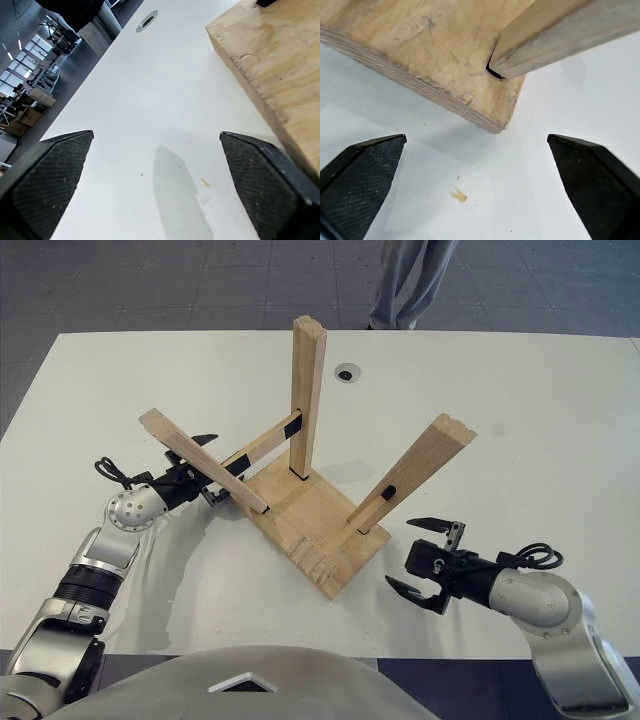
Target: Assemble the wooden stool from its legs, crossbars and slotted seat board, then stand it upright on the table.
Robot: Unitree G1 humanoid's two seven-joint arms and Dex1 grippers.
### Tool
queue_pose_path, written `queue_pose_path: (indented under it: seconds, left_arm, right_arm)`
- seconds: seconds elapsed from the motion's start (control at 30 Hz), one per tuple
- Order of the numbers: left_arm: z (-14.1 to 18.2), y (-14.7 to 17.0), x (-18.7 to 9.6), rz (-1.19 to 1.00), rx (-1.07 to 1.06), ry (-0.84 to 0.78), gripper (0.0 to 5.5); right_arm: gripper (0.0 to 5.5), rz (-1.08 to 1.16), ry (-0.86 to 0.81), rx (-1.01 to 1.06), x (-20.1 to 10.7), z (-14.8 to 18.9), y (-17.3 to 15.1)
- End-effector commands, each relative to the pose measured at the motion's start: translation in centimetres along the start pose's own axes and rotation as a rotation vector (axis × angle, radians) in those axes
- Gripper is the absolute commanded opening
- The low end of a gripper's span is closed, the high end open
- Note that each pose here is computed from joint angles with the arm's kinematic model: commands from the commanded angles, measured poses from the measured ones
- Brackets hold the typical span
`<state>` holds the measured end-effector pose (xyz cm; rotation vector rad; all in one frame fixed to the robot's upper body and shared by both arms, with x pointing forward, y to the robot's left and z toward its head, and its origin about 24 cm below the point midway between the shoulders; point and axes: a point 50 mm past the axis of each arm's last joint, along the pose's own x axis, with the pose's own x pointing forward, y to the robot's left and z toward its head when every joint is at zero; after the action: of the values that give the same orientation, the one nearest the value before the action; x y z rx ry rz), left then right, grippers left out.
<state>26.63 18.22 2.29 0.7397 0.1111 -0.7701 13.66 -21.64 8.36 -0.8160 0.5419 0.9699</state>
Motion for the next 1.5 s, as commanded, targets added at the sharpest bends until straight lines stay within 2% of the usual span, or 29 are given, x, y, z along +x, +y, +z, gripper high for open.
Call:
queue_pose_path:
  seconds: [0.03,0.27,0.63,0.87,1.17,1.3,1.5]
  left_arm:
    - [0.7,-1.2,-0.9,-0.098,0.016,-0.020,4.72]
    - [1.7,-1.9,-2.0,-0.142,0.020,-0.042,4.72]
    - [3.7,-5.3,-5.4,-0.209,-0.028,-0.072,4.72]
    - [4.1,-5.6,-6.7,-0.226,-0.023,-0.054,4.72]
    - [4.0,-4.7,-8.1,-0.223,0.021,-0.021,4.72]
    - [4.7,-5.0,-9.1,-0.285,-0.007,-0.047,4.72]
    - [5.0,-1.5,-11.4,-0.238,-0.068,-0.122,4.72]
  right_arm:
    - [5.22,-0.029,0.034,-0.044,1.0,-0.4,-0.1]
    - [5.22,-0.158,0.151,-0.130,3.3,-2.6,-1.6]
    - [5.22,-0.277,0.055,-0.121,4.8,-1.5,-4.6]
    - [5.22,-0.203,-0.011,-0.096,5.1,-0.5,-3.5]
    - [5.22,-0.146,-0.051,-0.088,4.2,0.3,-2.3]
    - [5.22,-0.306,0.027,-0.059,3.3,-1.6,-5.1]
    - [5.22,-0.457,0.124,0.009,-1.4,-4.9,-8.0]
